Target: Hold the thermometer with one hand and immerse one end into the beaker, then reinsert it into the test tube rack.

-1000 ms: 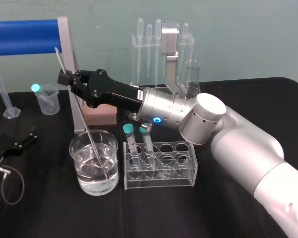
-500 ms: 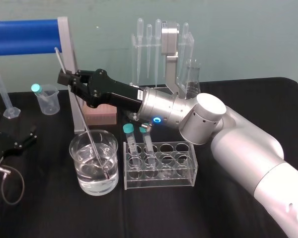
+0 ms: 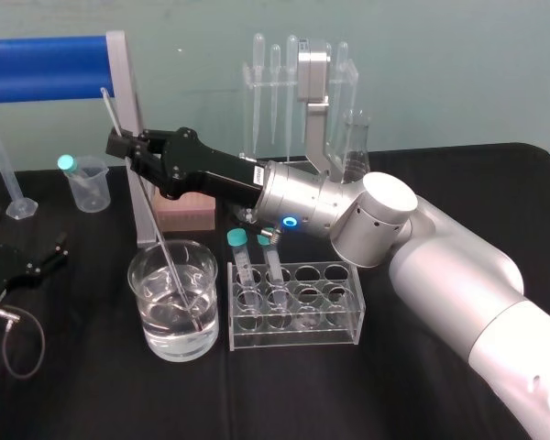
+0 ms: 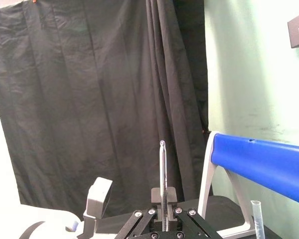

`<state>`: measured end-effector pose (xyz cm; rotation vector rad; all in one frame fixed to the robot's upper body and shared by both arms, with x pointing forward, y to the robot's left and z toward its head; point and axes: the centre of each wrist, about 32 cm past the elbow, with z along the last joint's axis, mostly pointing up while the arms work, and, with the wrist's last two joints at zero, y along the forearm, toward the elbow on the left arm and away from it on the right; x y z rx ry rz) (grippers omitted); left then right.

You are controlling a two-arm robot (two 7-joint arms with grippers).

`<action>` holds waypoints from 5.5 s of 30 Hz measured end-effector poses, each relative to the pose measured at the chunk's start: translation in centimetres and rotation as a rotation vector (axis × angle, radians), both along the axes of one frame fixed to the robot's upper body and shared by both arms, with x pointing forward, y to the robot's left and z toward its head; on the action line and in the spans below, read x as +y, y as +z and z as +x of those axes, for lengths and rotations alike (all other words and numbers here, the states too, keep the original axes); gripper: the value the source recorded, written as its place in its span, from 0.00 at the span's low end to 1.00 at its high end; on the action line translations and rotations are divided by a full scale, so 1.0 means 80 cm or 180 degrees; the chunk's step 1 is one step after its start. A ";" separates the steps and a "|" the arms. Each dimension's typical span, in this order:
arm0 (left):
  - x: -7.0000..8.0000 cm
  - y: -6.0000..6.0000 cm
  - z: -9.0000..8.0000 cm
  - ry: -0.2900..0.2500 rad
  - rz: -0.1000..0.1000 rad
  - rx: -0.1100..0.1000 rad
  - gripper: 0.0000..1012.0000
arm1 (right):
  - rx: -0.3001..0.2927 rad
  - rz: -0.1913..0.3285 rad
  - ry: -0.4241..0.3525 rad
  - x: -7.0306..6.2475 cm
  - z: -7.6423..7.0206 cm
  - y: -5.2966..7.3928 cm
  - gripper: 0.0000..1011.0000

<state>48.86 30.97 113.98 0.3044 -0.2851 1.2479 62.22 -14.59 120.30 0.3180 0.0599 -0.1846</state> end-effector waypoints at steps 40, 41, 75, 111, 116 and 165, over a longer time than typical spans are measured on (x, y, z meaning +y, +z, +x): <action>0.000 0.000 0.000 0.0000 0.0000 0.0000 1.00 | 0.0000 0.0000 0.0000 0.000 0.000 0.000 0.06; 0.000 0.000 0.000 0.0000 0.0000 0.0000 1.00 | 0.0000 0.0000 0.0000 0.000 0.000 0.000 0.06; 0.000 0.000 0.000 0.0000 0.0000 0.0000 1.00 | 0.0000 0.0000 0.0000 0.000 0.000 0.000 0.06; 0.000 0.000 0.000 0.0000 0.0000 0.0000 1.00 | -0.0057 0.0063 -0.0022 -0.003 -0.002 0.003 0.06; 0.000 0.000 0.000 0.0000 0.0000 0.0000 1.00 | -0.0167 0.0218 -0.0017 -0.005 -0.005 0.010 0.06; 0.000 0.000 0.000 0.0000 0.0000 0.0000 1.00 | -0.0786 0.0282 -0.1488 -0.170 -0.134 0.100 0.06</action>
